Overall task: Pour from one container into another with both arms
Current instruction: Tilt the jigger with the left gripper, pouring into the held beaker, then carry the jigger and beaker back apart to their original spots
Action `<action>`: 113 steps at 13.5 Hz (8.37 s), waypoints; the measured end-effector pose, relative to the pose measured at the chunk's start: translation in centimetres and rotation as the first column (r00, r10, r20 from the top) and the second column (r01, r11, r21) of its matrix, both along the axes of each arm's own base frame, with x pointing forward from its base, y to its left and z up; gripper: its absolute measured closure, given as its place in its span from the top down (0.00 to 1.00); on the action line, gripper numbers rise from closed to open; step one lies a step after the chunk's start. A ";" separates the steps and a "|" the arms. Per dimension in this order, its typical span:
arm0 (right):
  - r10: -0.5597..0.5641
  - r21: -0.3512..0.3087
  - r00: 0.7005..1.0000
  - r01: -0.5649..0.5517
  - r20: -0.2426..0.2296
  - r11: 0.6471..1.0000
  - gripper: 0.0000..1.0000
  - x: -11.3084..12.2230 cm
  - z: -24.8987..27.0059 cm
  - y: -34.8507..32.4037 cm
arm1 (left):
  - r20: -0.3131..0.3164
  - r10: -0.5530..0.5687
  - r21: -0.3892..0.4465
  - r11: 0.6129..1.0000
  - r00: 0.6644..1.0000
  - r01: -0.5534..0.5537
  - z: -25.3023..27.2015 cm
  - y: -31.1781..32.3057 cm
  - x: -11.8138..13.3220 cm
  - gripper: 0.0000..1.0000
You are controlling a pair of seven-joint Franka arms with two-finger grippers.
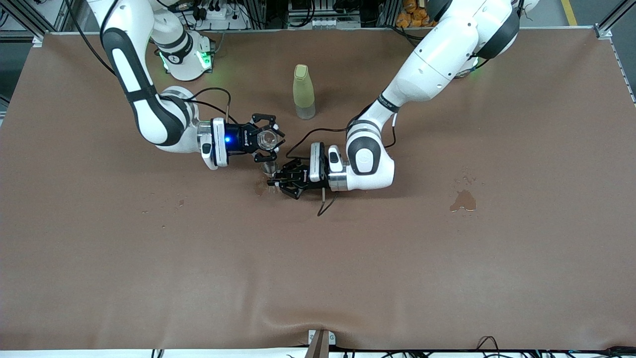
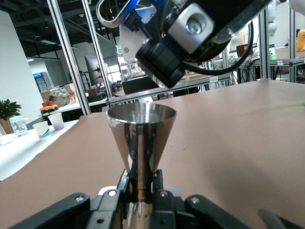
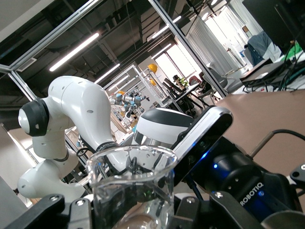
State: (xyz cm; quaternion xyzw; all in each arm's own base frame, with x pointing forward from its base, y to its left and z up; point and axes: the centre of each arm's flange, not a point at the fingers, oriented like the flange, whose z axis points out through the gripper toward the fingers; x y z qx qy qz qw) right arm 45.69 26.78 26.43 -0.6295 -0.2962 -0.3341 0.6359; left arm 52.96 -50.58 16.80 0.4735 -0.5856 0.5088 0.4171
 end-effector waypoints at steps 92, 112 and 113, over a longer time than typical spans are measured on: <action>0.108 0.079 0.721 -0.074 -0.684 0.994 0.15 0.8 1.1 -2.4 | -0.263 0.051 0.040 0.998 0.964 -0.041 -3.0 3.7 -1.3 0.21; 0.156 -0.208 0.816 -0.045 0.556 0.977 0.15 8.8 -1.1 -31.9 | -0.153 -0.041 0.004 0.999 0.987 0.042 7.0 49.0 6.0 0.21; 0.164 -0.216 0.798 -0.044 0.580 0.975 0.15 8.7 -2.3 -32.9 | -0.161 -0.040 0.007 0.999 0.986 0.041 6.9 50.9 5.6 0.21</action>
